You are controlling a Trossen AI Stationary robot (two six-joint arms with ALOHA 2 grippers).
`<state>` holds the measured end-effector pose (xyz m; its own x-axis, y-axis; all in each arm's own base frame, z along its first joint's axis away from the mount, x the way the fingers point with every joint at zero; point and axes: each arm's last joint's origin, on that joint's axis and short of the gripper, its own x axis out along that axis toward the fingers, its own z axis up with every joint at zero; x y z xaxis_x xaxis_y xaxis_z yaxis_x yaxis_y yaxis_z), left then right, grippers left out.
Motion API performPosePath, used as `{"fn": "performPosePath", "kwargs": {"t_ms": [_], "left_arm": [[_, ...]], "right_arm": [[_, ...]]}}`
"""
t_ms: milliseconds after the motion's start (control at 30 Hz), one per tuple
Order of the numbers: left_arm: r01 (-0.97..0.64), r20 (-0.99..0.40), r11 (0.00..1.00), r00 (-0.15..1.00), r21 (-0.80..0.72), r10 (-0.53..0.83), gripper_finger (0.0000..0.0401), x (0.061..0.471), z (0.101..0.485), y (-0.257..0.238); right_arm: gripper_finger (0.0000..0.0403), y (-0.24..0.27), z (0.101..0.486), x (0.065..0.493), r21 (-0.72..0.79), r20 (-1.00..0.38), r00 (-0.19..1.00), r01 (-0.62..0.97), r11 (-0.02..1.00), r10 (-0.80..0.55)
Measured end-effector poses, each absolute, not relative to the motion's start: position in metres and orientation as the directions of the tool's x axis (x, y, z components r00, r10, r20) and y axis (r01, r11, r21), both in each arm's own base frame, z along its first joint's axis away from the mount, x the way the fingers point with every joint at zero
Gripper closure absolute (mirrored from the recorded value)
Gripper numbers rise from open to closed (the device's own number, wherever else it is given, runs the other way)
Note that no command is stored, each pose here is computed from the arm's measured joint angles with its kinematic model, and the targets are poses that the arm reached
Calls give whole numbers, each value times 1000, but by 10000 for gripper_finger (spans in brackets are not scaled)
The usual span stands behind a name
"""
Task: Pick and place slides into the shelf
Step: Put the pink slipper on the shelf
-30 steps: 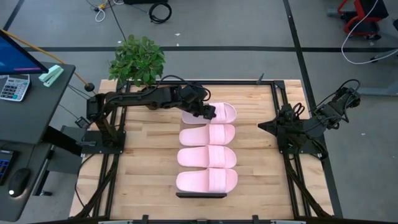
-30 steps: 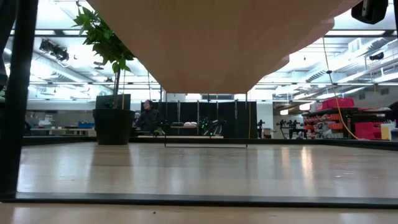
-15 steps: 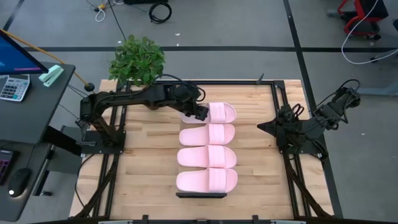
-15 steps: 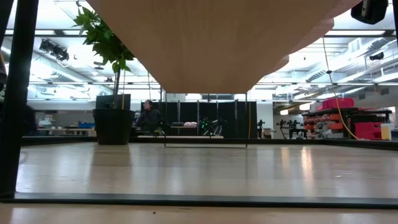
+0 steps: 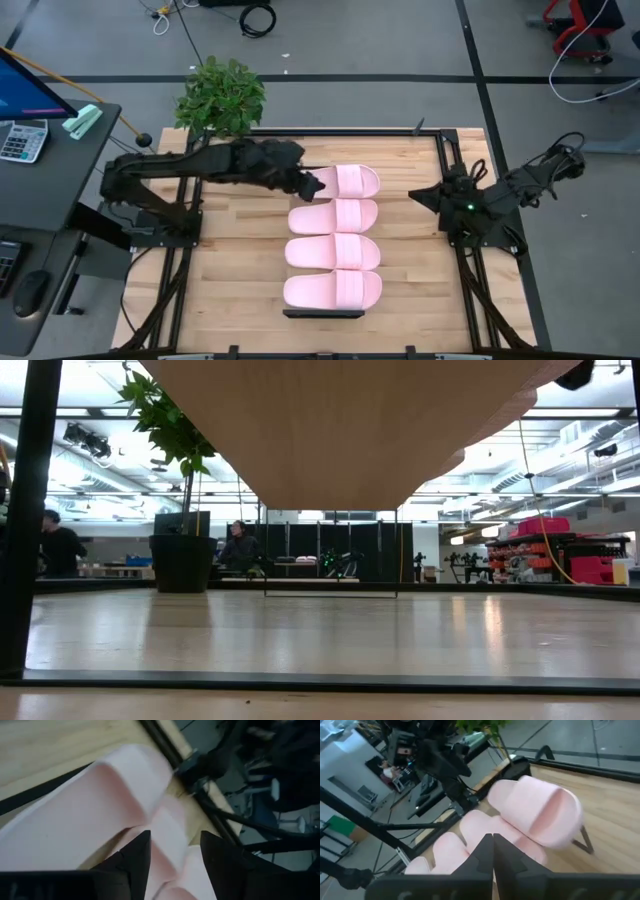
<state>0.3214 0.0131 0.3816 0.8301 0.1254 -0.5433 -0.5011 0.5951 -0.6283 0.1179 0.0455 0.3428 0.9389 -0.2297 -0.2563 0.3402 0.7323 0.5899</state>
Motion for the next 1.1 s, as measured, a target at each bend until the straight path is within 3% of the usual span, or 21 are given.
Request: {"fn": "performPosePath", "kwargs": {"t_ms": [367, 633, 767, 933, 1100], "left_arm": [[-450, -373, 672, 888, -588, 269, 229, 285, 415, -57], [-421, -354, 699, 901, -578, 250, 229, 277, 418, -81], [-434, -342, 700, 897, -568, 279, 228, 274, 418, -86], [-452, -327, 698, 891, -555, 316, 229, 272, 418, -89], [-450, -326, 701, 891, -553, 314, 229, 272, 418, -91]], "right_arm": [[391, 19, 337, 178, 569, -282, 936, 339, 750, -210], [391, -26, 330, 220, 589, -228, 952, 301, 750, -203], [399, -45, 316, 237, 589, -266, 945, 317, 743, -192], [399, -56, 304, 253, 545, -330, 917, 378, 748, -223], [401, -62, 323, 276, 415, -367, 890, 416, 809, -269]]}}
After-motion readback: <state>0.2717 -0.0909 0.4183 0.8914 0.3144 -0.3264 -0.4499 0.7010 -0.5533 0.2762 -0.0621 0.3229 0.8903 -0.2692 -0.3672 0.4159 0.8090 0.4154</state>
